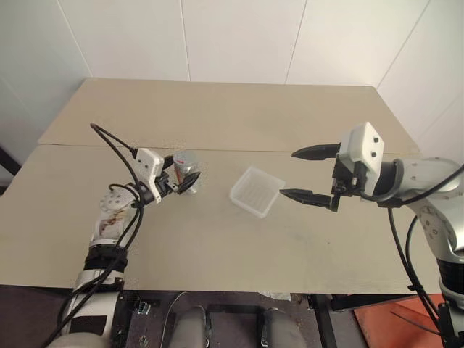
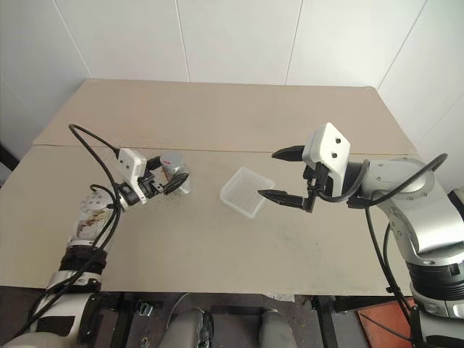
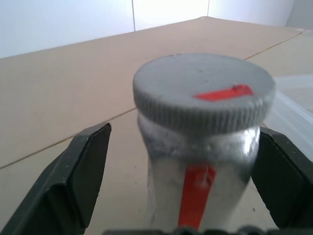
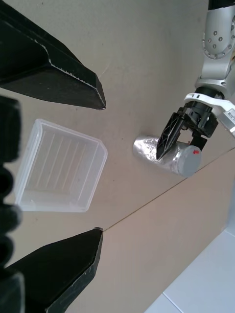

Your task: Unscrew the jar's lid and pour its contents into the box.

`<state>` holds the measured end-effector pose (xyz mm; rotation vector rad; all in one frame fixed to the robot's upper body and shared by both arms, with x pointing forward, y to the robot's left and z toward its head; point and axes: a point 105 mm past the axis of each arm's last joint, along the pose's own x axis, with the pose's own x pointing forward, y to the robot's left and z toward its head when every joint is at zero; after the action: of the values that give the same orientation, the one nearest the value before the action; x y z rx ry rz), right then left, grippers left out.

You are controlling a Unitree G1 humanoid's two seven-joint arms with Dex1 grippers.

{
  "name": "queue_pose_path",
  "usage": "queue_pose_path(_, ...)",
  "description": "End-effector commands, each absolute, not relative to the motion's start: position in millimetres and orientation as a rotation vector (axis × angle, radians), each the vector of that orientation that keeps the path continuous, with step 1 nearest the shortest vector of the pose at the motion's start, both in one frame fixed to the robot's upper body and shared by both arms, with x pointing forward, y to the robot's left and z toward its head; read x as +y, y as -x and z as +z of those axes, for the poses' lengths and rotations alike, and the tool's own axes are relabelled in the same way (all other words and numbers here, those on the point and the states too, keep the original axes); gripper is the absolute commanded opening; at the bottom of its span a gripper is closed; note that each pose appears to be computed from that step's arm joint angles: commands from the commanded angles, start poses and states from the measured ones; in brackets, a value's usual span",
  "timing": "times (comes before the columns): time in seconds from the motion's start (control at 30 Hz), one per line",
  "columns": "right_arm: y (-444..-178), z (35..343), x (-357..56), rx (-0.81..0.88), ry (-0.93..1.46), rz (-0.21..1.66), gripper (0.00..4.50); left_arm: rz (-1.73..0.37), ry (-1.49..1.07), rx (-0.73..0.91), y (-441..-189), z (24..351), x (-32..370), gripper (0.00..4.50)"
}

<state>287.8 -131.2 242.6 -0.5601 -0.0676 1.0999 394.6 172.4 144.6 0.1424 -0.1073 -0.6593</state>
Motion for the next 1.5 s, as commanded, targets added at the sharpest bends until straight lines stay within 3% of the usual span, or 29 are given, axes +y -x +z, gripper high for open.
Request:
queue_pose_path(0.03,-283,260,-131,-0.147,0.599,1.081,4.5,-0.653,-0.163,-0.159,-399,157,167,3.63)
queue_pose_path(0.2,-283,262,-130,-0.159,0.599,1.078,4.5,-0.663,-0.155,-0.171,-396,156,163,2.1)
queue_pose_path(0.23,-283,262,-129,-0.161,0.599,1.079,4.5,-0.661,-0.154,-0.176,-395,157,163,1.98)
queue_pose_path(0.43,-283,267,-114,-0.208,0.555,1.114,4.5,-0.755,-0.192,-0.212,-379,186,161,1.99)
queue_pose_path(0.7,-292,306,-50,-0.338,0.364,1.248,4.5,-1.254,-0.24,-0.187,-340,237,138,1.99)
queue_pose_path(0.93,-310,307,-6,-0.271,0.327,1.264,4.5,-1.405,-0.239,-0.206,-344,252,113,1.99)
queue_pose_path(1.33,-324,302,3,-0.208,0.273,1.23,4.5,-1.442,-0.261,-0.243,-345,253,108,1.99)
queue_pose_path(1.43,-321,304,2,-0.219,0.267,1.254,3.96,-1.443,-0.267,-0.248,-345,253,108,1.99)
queue_pose_path(1.5,-318,306,2,-0.227,0.25,1.281,3.35,-1.453,-0.274,-0.254,-343,254,108,1.99)
